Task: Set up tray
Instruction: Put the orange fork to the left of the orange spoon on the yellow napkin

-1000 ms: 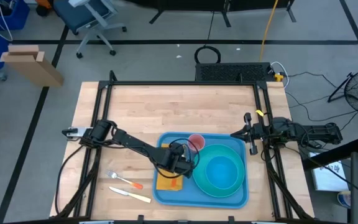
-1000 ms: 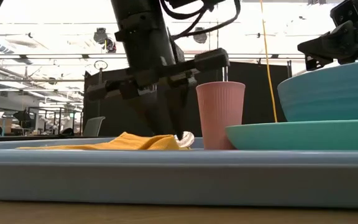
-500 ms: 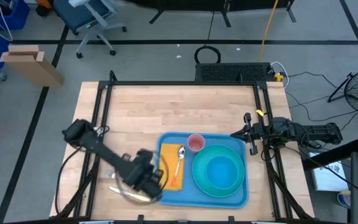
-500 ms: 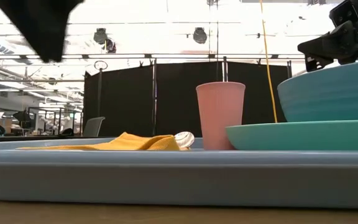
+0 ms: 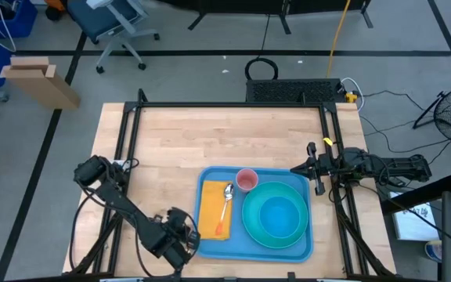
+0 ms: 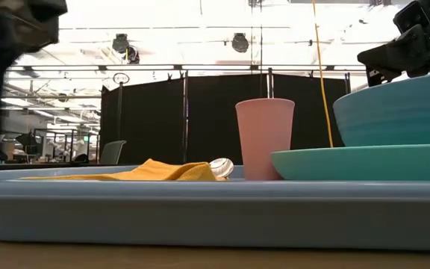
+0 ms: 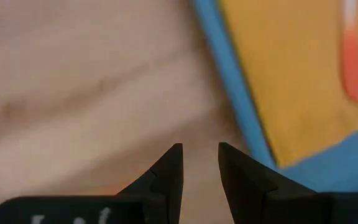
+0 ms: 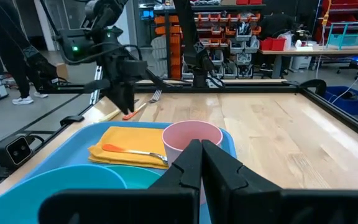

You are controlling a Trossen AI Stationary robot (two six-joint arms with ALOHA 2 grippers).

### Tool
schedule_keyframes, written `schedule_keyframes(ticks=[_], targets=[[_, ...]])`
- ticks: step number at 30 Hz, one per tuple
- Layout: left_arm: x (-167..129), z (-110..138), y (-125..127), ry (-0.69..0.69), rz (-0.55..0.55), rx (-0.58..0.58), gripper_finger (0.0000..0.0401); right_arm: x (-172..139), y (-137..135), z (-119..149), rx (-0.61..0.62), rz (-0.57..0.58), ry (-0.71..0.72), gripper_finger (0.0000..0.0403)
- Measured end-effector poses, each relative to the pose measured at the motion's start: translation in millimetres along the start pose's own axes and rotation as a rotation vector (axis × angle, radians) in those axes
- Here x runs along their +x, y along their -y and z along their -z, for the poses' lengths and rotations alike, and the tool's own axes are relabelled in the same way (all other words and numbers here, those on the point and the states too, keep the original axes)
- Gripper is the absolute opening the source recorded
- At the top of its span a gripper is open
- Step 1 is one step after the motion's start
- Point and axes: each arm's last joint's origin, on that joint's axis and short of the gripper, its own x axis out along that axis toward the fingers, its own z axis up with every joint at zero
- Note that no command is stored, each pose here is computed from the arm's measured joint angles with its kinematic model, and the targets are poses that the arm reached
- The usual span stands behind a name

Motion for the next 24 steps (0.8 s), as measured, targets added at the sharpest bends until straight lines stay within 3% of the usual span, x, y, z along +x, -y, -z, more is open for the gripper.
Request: schedule_keyframes(ticks=[2, 7, 13, 16, 19, 21, 24], targets=[[0, -1, -1, 0.082, 0.026, 0.079, 0.0104, 0, 0, 0, -0.001, 0.0, 0.0, 0.0], [-11, -5, 3, 0.321, 0.085, 0.431, 0.0098, 0, 0, 0, -0.019, 0.0, 0.0, 0.0], [-46, -15, 17, 0.492, 0.248, 0.78, 0.0047, 0, 0, 0, -0.029, 0.0, 0.002, 0.0], [-73, -26, 19, 0.585, 0.338, 0.802, 0.0013, 0, 0, -1, -0.029, 0.0, 0.007, 0.0], [-95, -35, 11, 0.604, 0.399, 0.778, 0.0007, 0, 0, -1, -0.018, 0.0, 0.008, 0.0], [-102, -37, 1, 0.588, 0.437, 0.712, 0.0019, 0, 0, -1, -0.01, 0.0, 0.008, 0.0], [-103, -42, -14, 0.526, 0.492, 0.5, 0.0039, 0, 0, 0, -0.004, 0.0, 0.004, 0.0]])
